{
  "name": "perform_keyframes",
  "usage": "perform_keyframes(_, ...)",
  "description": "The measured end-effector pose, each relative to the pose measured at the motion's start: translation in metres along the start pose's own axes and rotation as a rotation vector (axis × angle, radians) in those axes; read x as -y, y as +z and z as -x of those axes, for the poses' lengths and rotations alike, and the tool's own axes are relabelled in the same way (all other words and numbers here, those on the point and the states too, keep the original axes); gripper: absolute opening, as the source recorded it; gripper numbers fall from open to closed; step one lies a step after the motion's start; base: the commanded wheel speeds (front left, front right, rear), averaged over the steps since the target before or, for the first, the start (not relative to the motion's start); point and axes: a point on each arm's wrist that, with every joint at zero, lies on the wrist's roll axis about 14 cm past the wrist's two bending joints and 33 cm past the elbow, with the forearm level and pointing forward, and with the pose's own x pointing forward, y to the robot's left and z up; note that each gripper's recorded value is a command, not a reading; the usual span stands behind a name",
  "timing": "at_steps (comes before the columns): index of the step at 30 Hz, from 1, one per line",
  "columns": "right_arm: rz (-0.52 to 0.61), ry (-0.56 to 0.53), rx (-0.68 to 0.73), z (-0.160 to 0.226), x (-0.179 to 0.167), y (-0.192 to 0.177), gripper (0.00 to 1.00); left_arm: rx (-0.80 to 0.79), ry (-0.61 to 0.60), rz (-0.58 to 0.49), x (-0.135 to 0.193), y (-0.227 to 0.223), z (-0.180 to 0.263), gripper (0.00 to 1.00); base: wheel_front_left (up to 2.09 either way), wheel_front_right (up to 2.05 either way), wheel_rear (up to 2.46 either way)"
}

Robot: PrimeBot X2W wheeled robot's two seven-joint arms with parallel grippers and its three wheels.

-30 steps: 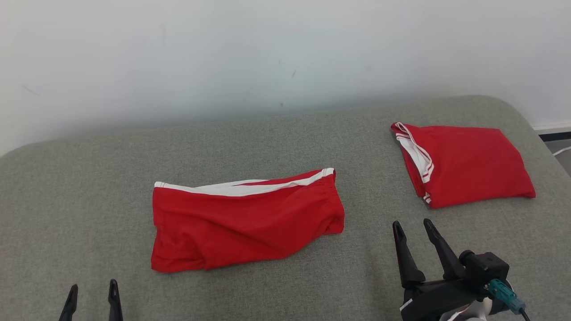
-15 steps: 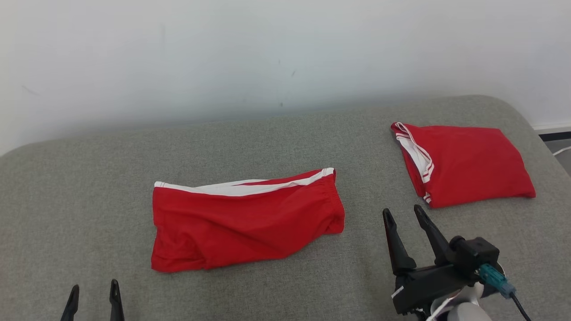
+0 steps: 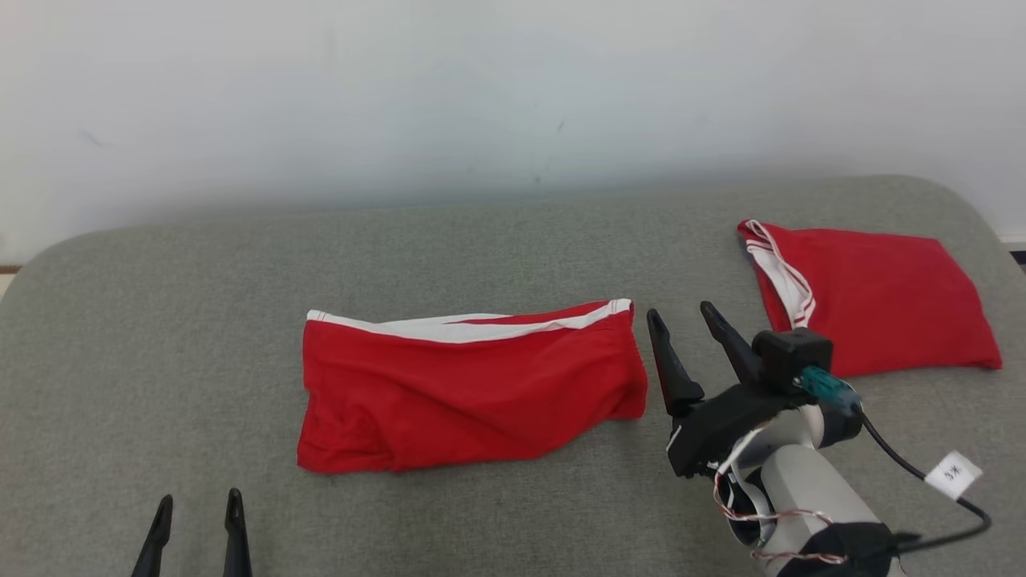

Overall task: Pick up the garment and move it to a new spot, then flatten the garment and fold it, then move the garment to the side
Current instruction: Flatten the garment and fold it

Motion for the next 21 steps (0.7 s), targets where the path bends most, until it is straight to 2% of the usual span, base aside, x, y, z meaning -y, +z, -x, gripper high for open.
perform_keyframes(12, -0.001, -0.019, -0.215, -0.041, 0.016, -0.056, 1.00, -0.032, 0.022, 0.010, -0.007, -0.012, -0.006, 1.00, 0.00, 0.00, 0.00)
perform_keyframes(21, -0.046, -0.038, -0.382, -0.045, 0.019, -0.108, 1.00, -0.070, 0.042, 0.002, -0.015, -0.026, -0.011, 1.00, 0.00, 0.00, 0.00)
